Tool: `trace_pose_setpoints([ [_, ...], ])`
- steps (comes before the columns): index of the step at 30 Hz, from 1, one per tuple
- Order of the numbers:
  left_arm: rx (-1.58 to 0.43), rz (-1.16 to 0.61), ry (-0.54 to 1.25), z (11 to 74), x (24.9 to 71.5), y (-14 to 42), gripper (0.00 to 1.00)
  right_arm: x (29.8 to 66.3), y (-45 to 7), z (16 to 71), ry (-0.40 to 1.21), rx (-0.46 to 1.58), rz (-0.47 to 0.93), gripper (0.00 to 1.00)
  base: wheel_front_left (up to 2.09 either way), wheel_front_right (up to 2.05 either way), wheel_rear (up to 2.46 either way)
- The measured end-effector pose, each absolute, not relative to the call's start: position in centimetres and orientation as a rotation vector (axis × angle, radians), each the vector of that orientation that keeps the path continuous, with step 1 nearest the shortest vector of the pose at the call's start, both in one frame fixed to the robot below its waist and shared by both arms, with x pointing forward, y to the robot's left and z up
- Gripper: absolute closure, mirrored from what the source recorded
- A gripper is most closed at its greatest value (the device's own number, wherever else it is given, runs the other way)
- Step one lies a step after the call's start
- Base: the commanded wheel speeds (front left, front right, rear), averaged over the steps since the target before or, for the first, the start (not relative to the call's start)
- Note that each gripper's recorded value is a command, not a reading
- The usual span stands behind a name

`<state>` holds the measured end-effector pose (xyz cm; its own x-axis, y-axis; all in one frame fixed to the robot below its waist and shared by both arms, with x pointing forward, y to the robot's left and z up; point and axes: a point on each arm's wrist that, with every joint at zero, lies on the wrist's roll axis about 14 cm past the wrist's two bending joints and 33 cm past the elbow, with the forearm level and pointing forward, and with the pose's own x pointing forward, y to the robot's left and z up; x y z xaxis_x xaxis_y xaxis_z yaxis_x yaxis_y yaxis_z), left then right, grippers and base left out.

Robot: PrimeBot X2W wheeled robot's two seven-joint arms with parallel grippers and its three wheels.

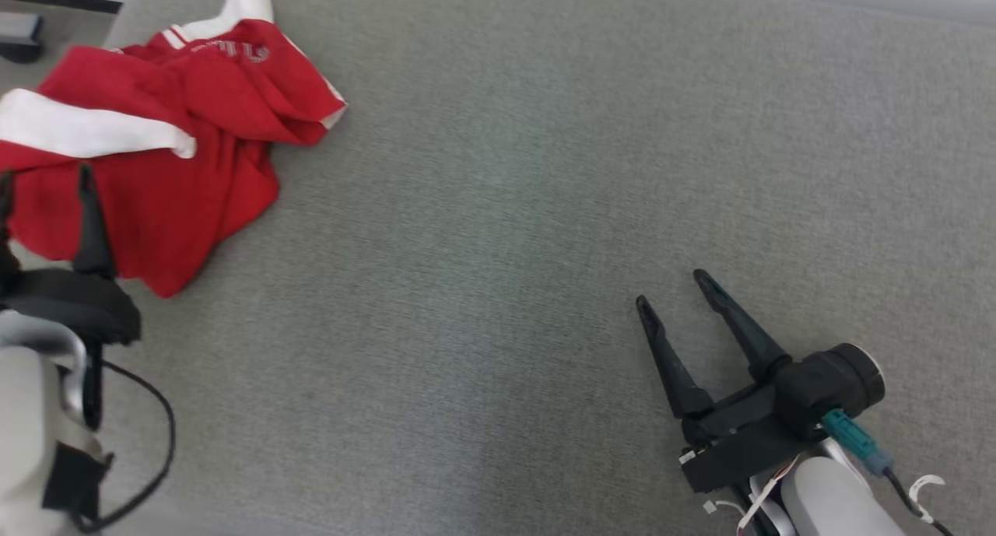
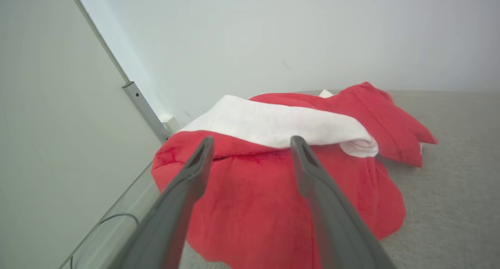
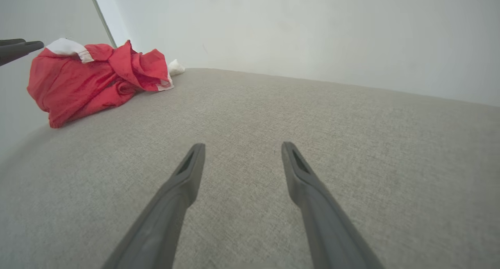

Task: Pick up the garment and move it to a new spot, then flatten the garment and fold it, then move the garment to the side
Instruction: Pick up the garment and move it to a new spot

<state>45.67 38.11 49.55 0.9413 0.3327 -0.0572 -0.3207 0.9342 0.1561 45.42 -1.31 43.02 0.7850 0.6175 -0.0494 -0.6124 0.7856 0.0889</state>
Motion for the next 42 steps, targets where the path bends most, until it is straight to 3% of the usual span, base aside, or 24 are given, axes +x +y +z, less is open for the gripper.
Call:
trace_pose_setpoints([
  [10,0.220,0.286,0.182,47.9,51.0,38.4,0.00,46.6,-4.2,41.0,0.115,0.077,0.586,0.00,0.00,0.00,0.00],
  [23,0.242,0.361,0.363,44.1,50.6,38.7,0.00,47.0,-4.6,40.9,0.117,0.091,0.555,0.00,0.00,0.00,0.00],
  [24,0.241,0.364,0.369,44.2,50.5,38.8,0.13,47.0,-4.6,41.0,0.117,0.091,0.556,0.00,0.00,0.00,0.00],
  [25,0.240,0.367,0.370,44.3,50.4,38.9,0.51,47.0,-4.5,41.0,0.117,0.092,0.558,0.00,0.00,0.00,0.00],
  [26,0.239,0.371,0.376,44.3,50.2,39.0,1.00,46.9,-4.3,41.1,0.117,0.093,0.561,0.00,0.00,0.00,0.00],
  [42,0.205,0.360,0.295,47.7,50.8,38.6,1.00,46.1,-4.2,42.1,0.110,0.112,0.543,0.00,0.00,0.00,0.00],
])
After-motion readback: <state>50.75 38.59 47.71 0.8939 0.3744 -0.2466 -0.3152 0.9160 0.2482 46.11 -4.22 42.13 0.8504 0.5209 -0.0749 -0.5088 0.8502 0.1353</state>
